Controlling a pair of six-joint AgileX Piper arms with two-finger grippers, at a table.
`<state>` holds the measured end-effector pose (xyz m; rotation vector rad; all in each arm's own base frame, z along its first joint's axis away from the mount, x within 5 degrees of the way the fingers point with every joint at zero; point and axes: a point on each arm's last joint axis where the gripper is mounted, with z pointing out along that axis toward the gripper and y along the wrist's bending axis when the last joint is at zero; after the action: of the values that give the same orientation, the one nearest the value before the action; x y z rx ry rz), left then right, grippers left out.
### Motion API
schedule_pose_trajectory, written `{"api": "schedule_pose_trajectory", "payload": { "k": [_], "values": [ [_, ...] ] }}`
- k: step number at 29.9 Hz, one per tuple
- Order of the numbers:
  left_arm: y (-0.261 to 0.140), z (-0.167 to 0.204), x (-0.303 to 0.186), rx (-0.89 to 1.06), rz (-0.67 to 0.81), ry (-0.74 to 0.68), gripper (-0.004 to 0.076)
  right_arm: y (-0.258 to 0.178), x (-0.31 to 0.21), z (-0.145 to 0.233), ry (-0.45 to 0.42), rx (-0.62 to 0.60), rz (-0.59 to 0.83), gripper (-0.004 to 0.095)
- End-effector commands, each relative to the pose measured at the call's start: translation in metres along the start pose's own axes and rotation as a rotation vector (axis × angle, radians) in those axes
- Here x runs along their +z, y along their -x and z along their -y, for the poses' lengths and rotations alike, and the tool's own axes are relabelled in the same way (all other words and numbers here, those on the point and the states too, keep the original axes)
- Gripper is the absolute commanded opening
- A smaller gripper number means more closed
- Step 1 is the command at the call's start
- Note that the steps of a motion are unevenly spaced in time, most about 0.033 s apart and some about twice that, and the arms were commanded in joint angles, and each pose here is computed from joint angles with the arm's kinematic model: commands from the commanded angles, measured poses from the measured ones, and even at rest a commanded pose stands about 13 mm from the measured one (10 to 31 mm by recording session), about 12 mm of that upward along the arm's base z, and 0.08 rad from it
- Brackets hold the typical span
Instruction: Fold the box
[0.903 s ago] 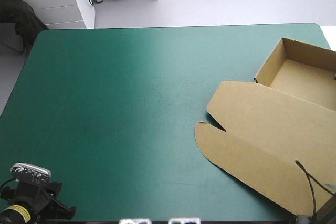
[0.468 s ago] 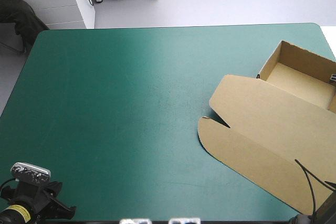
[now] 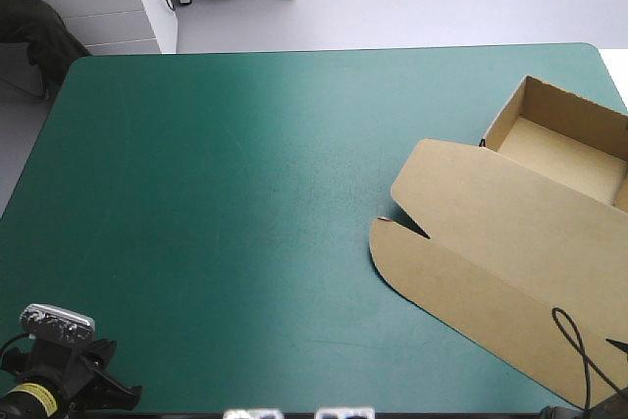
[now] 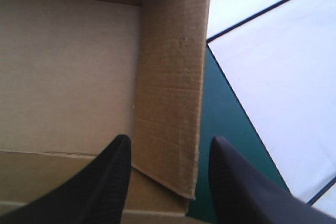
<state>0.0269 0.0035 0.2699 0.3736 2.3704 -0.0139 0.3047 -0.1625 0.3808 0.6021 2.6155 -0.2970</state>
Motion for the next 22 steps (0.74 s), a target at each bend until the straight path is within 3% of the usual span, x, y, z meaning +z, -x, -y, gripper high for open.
{"api": "schedule_pose_trajectory", "payload": {
  "k": [1, 6, 9, 15, 22],
  "values": [
    [0.01, 0.0, -0.004, 0.004, 0.065, -0.004, 0.004, -0.01, -0.059, 0.003, 0.042, 0.024, 0.141, 0.0406],
    [0.01, 0.0, -0.004, 0.012, 0.065, -0.004, 0.004, -0.028, -0.11, -0.007, 0.203, 0.075, 0.264, 0.0311],
    [0.01, 0.0, -0.004, 0.012, 0.065, -0.004, 0.004, -0.044, -0.145, -0.017, 0.321, 0.034, 0.356, 0.0214],
    [0.01, 0.0, -0.004, 0.012, 0.065, -0.004, 0.004, -0.095, -0.186, -0.036, 0.394, -0.11, 0.442, 0.0006],
    [0.01, 0.0, -0.004, 0.012, 0.065, -0.004, 0.004, -0.173, -0.175, -0.042, 0.437, -0.217, 0.391, -0.001]
  ]
}}
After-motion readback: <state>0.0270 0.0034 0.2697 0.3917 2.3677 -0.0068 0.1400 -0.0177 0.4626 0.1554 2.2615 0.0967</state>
